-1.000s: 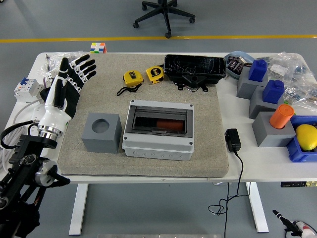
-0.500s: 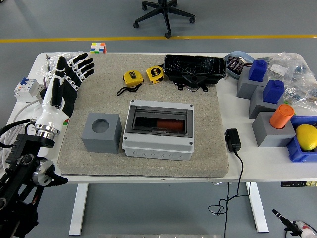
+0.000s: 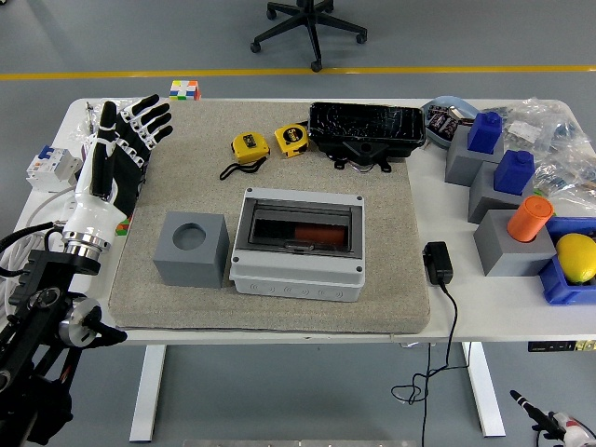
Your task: Fetch the battery,place it into the box,close the lid of the box
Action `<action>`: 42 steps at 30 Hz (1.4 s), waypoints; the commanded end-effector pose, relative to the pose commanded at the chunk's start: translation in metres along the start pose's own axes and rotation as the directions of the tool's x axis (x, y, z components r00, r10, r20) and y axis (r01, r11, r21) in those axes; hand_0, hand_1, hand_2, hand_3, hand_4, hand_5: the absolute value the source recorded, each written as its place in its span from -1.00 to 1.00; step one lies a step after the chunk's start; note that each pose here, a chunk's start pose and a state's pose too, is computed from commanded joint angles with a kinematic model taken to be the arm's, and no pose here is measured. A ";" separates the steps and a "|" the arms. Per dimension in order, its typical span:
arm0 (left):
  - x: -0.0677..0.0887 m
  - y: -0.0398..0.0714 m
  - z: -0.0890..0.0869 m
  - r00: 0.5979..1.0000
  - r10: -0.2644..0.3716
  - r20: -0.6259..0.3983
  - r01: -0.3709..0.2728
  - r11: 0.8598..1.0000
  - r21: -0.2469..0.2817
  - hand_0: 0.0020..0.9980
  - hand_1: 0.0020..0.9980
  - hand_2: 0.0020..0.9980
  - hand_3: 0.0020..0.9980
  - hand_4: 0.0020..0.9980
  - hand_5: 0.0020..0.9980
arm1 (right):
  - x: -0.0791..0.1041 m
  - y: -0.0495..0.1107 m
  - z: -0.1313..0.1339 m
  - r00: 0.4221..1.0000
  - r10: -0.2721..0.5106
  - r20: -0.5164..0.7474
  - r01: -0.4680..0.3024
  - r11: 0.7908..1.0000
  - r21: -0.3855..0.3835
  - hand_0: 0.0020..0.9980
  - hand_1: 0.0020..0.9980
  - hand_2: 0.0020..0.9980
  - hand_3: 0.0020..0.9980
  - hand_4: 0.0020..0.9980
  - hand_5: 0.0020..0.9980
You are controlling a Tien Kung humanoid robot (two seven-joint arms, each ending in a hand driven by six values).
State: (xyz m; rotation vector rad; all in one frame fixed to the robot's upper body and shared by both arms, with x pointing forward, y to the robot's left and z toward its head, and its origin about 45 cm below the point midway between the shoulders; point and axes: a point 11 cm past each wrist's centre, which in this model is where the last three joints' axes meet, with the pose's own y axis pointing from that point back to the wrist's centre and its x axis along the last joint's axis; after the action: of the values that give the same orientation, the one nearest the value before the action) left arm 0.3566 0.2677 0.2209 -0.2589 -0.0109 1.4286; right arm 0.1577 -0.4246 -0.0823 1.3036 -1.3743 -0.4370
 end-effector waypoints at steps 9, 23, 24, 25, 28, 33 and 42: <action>-0.001 0.000 0.000 1.000 -0.003 0.000 0.003 1.000 0.000 0.65 0.68 0.61 0.58 1.00 1.00 | 0.000 0.000 0.000 1.000 0.001 0.002 -0.001 1.000 0.000 0.81 0.77 0.64 0.72 1.00 1.00; -0.003 0.000 -0.002 1.000 -0.008 -0.004 0.008 1.000 0.008 0.65 0.68 0.61 0.58 1.00 1.00 | 0.002 -0.001 -0.003 1.000 0.003 -0.006 -0.003 1.000 0.004 0.81 0.77 0.64 0.72 1.00 1.00; -0.003 0.000 -0.002 1.000 -0.009 -0.003 0.009 1.000 0.009 0.65 0.68 0.61 0.58 1.00 1.00 | 0.002 0.000 -0.002 1.000 0.002 -0.007 -0.002 1.000 0.004 0.81 0.77 0.64 0.72 1.00 1.00; -0.003 0.001 -0.002 1.000 -0.010 -0.003 0.010 1.000 0.010 0.65 0.68 0.61 0.58 1.00 1.00 | 0.002 0.000 -0.002 1.000 0.002 -0.008 -0.002 1.000 0.003 0.81 0.77 0.64 0.72 1.00 1.00; -0.004 0.001 -0.003 1.000 -0.014 -0.002 0.014 1.000 0.014 0.66 0.68 0.61 0.57 1.00 1.00 | 0.002 0.000 -0.001 1.000 0.001 -0.010 -0.001 1.000 0.002 0.81 0.77 0.64 0.72 1.00 1.00; -0.006 0.002 -0.005 1.000 -0.018 0.001 0.018 1.000 0.020 0.66 0.68 0.62 0.57 1.00 1.00 | 0.002 0.000 0.000 1.000 0.001 -0.014 -0.001 1.000 0.000 0.81 0.77 0.64 0.72 1.00 1.00; -0.007 0.001 -0.005 1.000 -0.022 0.007 0.022 1.000 0.021 0.66 0.68 0.61 0.57 1.00 1.00 | 0.002 0.000 -0.001 1.000 0.001 -0.013 -0.001 1.000 0.002 0.81 0.77 0.64 0.72 1.00 1.00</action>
State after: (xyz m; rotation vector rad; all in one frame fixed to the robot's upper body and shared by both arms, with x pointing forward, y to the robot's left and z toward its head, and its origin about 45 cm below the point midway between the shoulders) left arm 0.3553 0.2601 0.2168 -0.2356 -0.0048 1.4069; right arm 0.1595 -0.4260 -0.0812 1.3048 -1.3650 -0.4258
